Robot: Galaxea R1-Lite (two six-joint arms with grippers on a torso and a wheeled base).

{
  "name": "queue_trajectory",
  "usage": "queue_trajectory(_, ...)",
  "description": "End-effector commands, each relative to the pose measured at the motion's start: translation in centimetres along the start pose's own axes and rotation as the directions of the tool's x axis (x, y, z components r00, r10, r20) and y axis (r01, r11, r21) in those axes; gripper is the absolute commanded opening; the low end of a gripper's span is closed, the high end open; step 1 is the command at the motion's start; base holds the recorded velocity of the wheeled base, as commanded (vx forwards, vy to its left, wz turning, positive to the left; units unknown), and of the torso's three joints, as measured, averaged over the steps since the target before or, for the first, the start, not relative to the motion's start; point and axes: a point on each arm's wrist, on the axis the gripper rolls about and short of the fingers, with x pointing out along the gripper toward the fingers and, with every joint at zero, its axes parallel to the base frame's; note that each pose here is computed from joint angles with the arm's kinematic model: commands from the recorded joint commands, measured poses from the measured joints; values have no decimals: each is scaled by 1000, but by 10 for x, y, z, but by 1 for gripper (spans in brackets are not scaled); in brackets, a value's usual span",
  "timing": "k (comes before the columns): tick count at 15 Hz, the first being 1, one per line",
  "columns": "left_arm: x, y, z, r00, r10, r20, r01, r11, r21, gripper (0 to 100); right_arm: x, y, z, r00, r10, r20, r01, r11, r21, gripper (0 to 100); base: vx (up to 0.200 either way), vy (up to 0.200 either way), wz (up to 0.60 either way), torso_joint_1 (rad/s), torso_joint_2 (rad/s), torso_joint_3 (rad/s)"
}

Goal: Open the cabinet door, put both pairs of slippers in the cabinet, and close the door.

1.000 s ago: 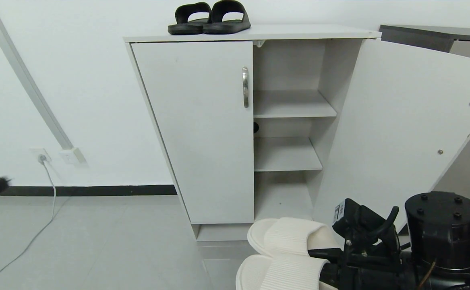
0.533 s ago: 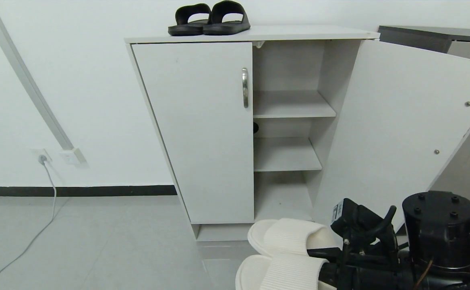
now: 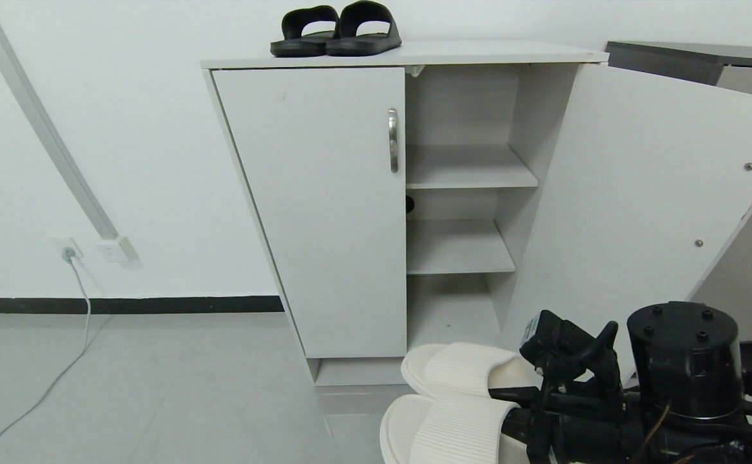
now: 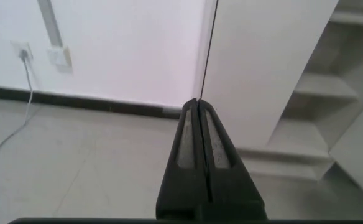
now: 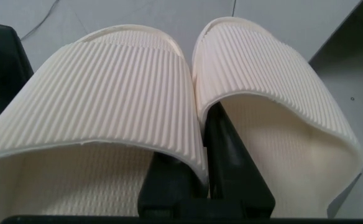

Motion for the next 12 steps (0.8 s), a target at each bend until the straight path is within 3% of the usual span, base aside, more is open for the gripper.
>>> queue_trajectory(1,1,0,-5,1000,-9,-14,9,1000,6,0,3,-1,-1,1000,1,-6,-1,1000,1,0,0,0,0,0,0,0)
queue_trajectory(2,1,-1,-5,998,-67,-19,68,998,11,0,3,-1,-1,1000,1,-4,-1,1000,1,0,0,0,0,0,0,0)
queue_trajectory(3,1,-2,-6,996,-84,-25,85,995,43,0,3,0,-2,1000,4,-7,-4,1000,1,0,0,0,0,0,0,0)
queue_trajectory(4,1,-2,-10,992,-109,-66,114,989,94,0,4,0,-2,1000,4,-7,-4,1000,1,0,0,0,0,0,0,0)
queue_trajectory(5,1,-3,-9,983,-171,-63,177,978,108,0,5,0,-3,1000,4,-12,-4,1000,0,0,0,0,0,0,0,0)
queue_trajectory(7,1,-4,-10,983,-173,-64,178,979,100,0,8,-2,-3,1000,-8,-16,8,1000,3,0,0,0,0,0,0,0)
queue_trajectory(9,1,-3,-9,985,-162,-64,167,983,77,0,23,-8,4,988,-154,-16,154,988,25,0,0,0,0,0,0,0)
queue_trajectory(12,1,-3,-9,985,-161,-63,165,983,77,0,59,-11,21,950,-310,37,296,932,210,0,0,0,0,0,0,0)
